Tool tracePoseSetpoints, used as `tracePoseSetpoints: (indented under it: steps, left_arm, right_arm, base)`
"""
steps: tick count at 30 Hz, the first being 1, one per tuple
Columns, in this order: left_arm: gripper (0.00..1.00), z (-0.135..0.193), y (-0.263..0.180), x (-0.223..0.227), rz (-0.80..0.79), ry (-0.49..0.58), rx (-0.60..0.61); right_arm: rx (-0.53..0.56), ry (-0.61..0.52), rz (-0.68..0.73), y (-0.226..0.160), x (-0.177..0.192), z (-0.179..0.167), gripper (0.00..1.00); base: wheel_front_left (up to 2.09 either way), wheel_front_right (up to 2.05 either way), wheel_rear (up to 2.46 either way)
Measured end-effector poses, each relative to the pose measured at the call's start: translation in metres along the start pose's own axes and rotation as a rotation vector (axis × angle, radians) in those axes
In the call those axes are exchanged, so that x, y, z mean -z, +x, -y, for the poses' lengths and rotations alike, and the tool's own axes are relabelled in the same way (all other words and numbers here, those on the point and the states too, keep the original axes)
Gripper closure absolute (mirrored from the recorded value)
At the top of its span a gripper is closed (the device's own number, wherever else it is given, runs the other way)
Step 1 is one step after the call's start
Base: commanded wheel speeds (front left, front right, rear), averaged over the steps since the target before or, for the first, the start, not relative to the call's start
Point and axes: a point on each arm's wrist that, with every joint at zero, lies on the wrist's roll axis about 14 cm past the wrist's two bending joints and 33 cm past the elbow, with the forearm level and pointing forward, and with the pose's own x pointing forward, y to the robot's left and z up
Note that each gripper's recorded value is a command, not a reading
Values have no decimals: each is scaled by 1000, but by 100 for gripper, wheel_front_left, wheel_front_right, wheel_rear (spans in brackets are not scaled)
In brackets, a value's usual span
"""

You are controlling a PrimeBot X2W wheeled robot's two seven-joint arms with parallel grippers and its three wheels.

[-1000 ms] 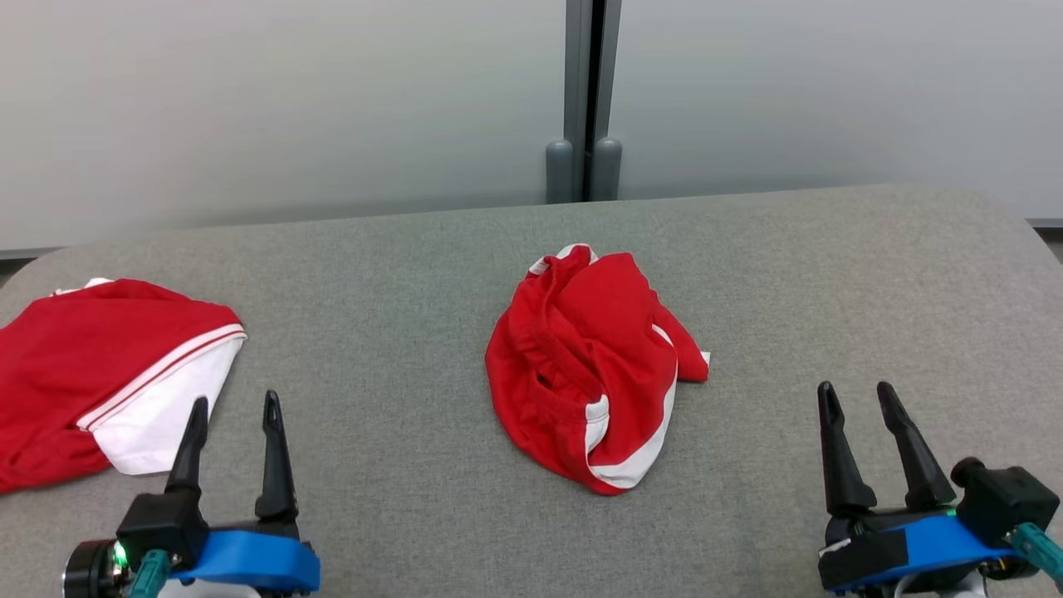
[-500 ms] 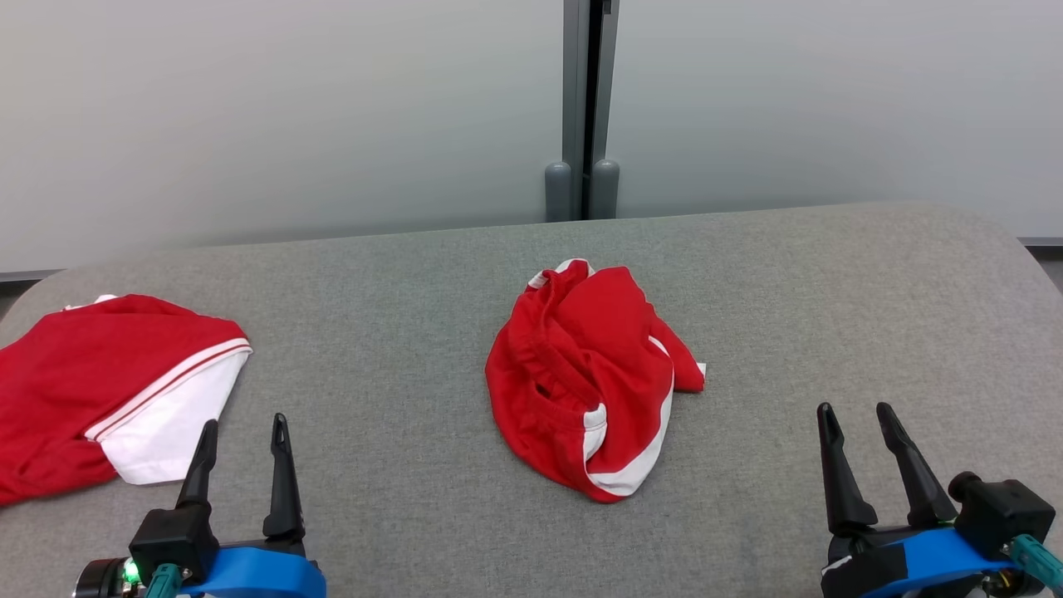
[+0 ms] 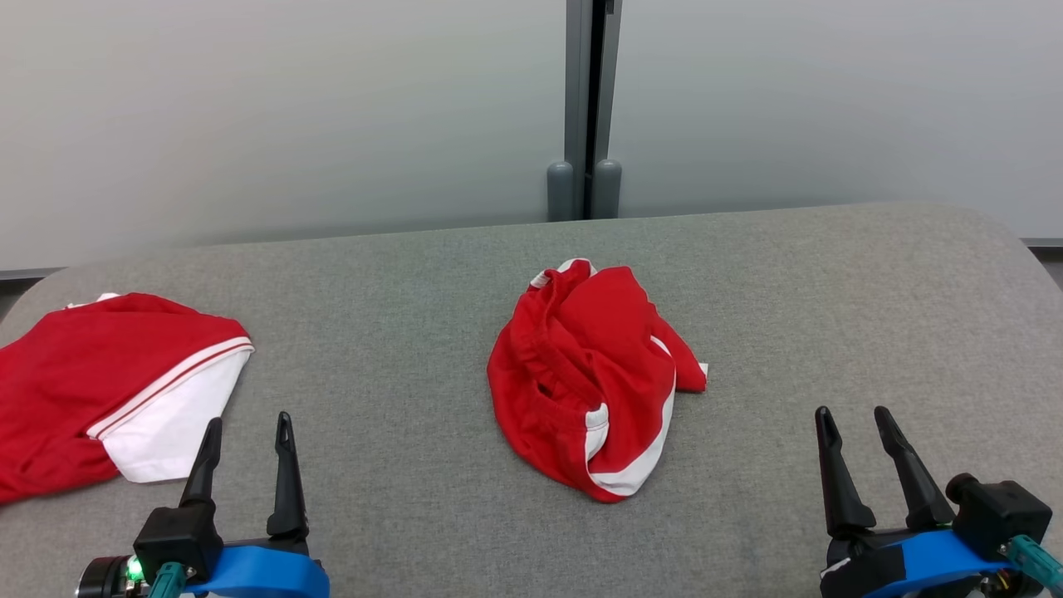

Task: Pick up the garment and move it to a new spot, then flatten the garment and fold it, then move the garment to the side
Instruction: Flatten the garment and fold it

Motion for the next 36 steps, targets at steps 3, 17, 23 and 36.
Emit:
tracePoseSetpoints:
  steps: [3,17,23,36]
  left_arm:
    - [0,-1,0,1,-2,1,-4]
    - [0,6,10,-4,11,-17,19]
    - [0,51,36,-28,80,-39,161]
    - [0,206,69,-12,-47,-43,661]
  right_arm:
    - [0,0,-4,0,1,0,0]
    - [5,3,-23,0,7,2,0]
    - [7,3,-23,4,7,2,0]
    - [90,-1,-50,9,18,29,0]
  base:
    - [0,0,0]
    - [0,0,0]
    - [0,0,0]
    - [0,0,0]
